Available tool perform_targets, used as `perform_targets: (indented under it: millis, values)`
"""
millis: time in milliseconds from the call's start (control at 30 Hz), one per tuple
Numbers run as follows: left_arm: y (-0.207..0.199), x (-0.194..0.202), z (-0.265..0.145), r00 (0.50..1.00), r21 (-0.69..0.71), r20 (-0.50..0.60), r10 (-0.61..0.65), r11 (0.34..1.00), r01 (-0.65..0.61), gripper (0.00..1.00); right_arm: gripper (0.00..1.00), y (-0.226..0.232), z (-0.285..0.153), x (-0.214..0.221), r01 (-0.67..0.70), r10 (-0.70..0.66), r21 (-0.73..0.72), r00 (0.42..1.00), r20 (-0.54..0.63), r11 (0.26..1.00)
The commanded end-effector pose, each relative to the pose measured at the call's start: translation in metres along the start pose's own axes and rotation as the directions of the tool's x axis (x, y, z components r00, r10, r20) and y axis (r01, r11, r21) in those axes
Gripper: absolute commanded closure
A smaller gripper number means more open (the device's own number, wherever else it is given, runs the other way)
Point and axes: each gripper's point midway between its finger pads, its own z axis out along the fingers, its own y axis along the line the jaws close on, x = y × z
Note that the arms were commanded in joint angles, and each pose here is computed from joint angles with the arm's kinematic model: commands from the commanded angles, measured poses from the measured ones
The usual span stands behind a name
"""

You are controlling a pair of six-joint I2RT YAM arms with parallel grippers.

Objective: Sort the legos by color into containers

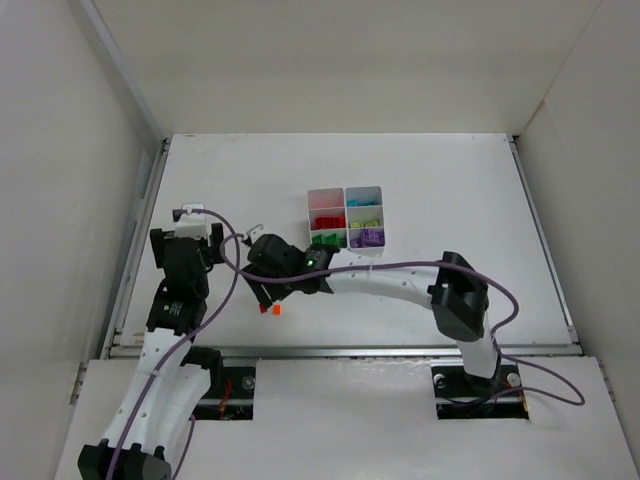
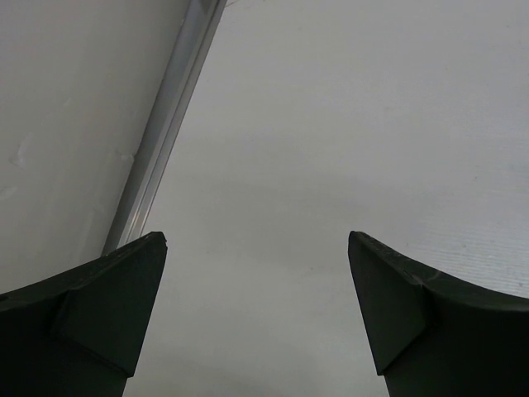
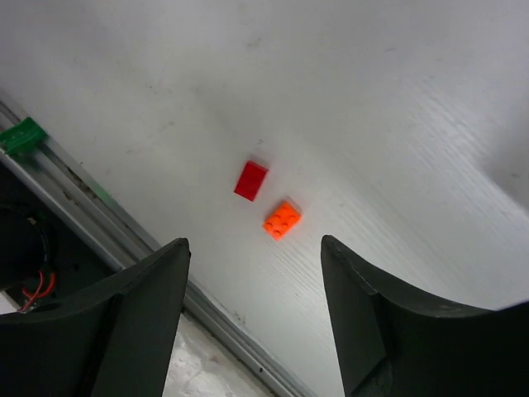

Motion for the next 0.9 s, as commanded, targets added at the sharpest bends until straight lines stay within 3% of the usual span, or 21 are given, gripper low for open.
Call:
perform_targets:
  millis: [0, 300, 700, 867]
  values:
    - [0.013, -0.009, 0.000, 0.998, -0.070, 0.048, -0.031, 0.997, 0.035, 0.10, 0.30, 0.031, 0.022, -0.011, -0.034, 0.037, -0.139, 0.999, 0.016, 0.990]
    - [0.018, -0.009, -0.001, 0.998, -0.101, 0.045, -0.032, 0.994, 0.036, 0.09, 0.30, 0.039, 0.066, 0.013, -0.099, 0.093, -0.110, 0.994, -0.061, 0.989]
    - [0.017, -0.013, -0.001, 0.997, -0.092, 0.063, -0.039, 0.995, 0.044, 0.09, 0.55, 0.029, 0.084, 0.048, -0.097, 0.099, 0.018, 0.987, -0.128, 0.995]
    - [0.017, -0.013, -0.001, 0.997, -0.092, 0.063, -0.039, 0.995, 0.044, 0.09, 0.73, 0.022, 0.092, 0.054, -0.113, 0.123, 0.072, 0.982, -0.143, 0.991]
